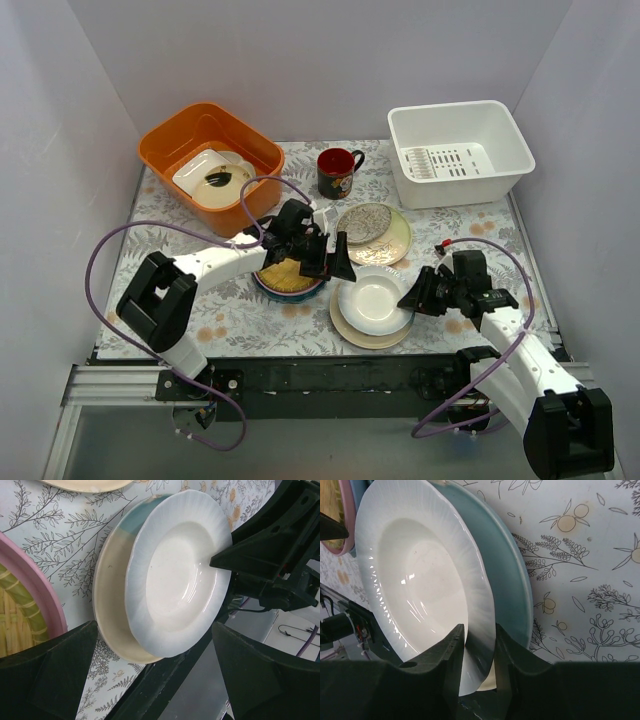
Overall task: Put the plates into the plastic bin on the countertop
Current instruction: Pick up the plate at the center of the board.
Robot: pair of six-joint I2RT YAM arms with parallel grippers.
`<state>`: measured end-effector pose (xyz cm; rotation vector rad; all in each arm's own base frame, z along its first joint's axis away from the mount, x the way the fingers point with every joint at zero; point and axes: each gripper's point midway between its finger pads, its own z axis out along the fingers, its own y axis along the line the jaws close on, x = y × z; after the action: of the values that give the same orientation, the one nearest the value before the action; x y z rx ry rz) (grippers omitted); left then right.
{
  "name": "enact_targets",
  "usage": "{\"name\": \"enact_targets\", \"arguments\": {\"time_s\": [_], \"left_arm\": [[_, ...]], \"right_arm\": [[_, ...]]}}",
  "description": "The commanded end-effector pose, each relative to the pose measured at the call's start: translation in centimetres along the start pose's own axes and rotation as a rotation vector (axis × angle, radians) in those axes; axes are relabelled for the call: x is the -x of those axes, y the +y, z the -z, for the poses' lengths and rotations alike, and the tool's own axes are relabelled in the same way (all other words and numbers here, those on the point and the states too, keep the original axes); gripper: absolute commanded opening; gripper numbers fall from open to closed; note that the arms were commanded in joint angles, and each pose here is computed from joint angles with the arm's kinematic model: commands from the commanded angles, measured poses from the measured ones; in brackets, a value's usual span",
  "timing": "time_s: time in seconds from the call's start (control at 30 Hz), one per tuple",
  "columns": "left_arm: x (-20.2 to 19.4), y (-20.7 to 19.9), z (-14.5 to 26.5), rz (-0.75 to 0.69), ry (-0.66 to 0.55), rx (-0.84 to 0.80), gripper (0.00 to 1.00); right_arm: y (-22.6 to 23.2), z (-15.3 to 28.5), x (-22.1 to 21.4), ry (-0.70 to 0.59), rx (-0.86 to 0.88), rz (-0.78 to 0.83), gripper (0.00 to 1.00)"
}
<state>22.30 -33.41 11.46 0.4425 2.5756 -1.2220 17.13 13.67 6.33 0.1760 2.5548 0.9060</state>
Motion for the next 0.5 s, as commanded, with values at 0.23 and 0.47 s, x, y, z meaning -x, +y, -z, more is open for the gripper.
{"name": "enact_targets", "arguments": {"time_s": [0.23,0.47], "left_arm": [[-1.8,0.3,-1.4,0.012,0.063,-0.009,0.98],[-2.2,0.6,-1.9,0.009,0.067,0.010,0.98]], "right_arm": [[0.9,-0.9,-0.8,-0.024,0.120,-0.054,0.34],[0.8,-1.2,-1.1,-0.025,0.133,-0.073,0.26]]}}
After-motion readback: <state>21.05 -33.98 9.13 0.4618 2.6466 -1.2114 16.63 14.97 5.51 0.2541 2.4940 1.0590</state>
